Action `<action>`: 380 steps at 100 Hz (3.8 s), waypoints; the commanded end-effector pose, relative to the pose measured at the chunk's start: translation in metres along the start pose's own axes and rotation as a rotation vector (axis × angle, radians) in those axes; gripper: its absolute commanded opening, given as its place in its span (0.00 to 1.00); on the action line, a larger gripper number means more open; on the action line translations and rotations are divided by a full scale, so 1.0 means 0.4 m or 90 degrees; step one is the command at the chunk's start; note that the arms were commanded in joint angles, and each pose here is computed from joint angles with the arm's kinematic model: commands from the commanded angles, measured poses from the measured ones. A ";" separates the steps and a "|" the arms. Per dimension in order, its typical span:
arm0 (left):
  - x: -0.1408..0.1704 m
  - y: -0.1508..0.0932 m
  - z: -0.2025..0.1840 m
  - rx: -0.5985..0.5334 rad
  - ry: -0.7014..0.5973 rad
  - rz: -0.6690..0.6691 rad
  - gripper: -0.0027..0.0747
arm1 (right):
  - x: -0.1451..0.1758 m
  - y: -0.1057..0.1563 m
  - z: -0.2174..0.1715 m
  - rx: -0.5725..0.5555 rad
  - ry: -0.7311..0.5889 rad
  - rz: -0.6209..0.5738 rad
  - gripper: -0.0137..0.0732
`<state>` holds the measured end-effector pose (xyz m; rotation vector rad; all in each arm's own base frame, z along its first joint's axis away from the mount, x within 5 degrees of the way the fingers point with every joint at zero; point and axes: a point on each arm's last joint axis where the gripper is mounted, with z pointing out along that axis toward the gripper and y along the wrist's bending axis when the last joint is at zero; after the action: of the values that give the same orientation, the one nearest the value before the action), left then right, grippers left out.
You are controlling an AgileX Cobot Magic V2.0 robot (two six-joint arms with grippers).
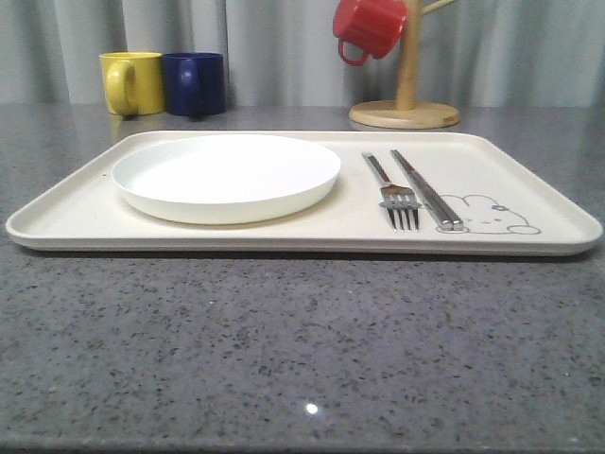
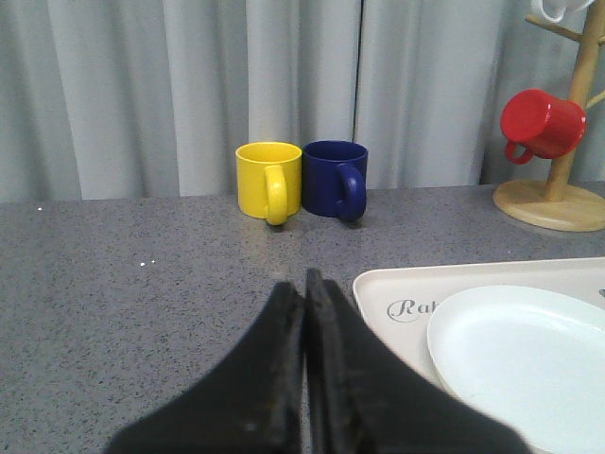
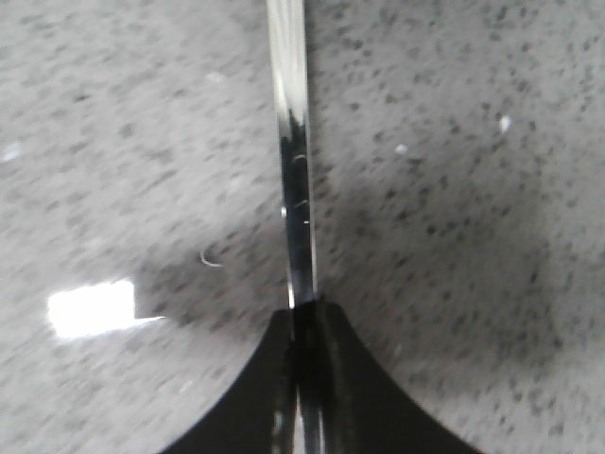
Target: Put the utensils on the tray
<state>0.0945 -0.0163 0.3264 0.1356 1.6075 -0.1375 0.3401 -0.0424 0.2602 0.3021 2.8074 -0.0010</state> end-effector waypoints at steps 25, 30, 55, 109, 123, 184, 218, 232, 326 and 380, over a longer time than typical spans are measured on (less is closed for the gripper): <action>-0.041 0.005 -0.004 -0.013 -0.067 -0.006 0.01 | 0.050 0.166 -0.240 -0.101 -0.178 -0.056 0.09; -0.041 0.005 -0.004 -0.013 -0.067 -0.006 0.01 | 0.058 0.194 -0.246 -0.115 -0.183 -0.057 0.09; -0.041 0.005 -0.004 -0.013 -0.067 -0.006 0.01 | 0.081 0.319 -0.216 -0.154 -0.180 -0.073 0.09; -0.041 0.005 -0.004 -0.013 -0.067 -0.006 0.01 | 0.065 0.383 -0.077 -0.122 -0.126 -0.050 0.10; -0.041 0.005 -0.004 -0.013 -0.067 -0.006 0.01 | 0.065 0.384 -0.076 -0.125 -0.124 -0.048 0.20; -0.041 0.005 -0.004 -0.013 -0.067 -0.006 0.01 | 0.058 0.341 -0.177 -0.127 -0.211 -0.058 0.54; -0.041 0.005 -0.004 -0.013 -0.067 -0.006 0.01 | 0.094 0.158 -0.296 -0.085 -0.316 -0.018 0.54; -0.041 0.005 -0.004 -0.013 -0.067 -0.006 0.01 | 0.159 0.079 -0.331 -0.051 -0.378 -0.001 0.54; -0.041 0.005 -0.004 -0.013 -0.067 -0.006 0.01 | 0.579 -0.031 -0.352 -0.144 -0.738 -0.023 0.42; -0.041 0.005 -0.004 -0.013 -0.067 -0.006 0.01 | 0.579 -0.031 -0.352 -0.144 -0.737 -0.023 0.08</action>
<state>0.0945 -0.0163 0.3264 0.1356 1.6075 -0.1375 0.0784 -0.0022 0.3061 0.1585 1.7412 0.1098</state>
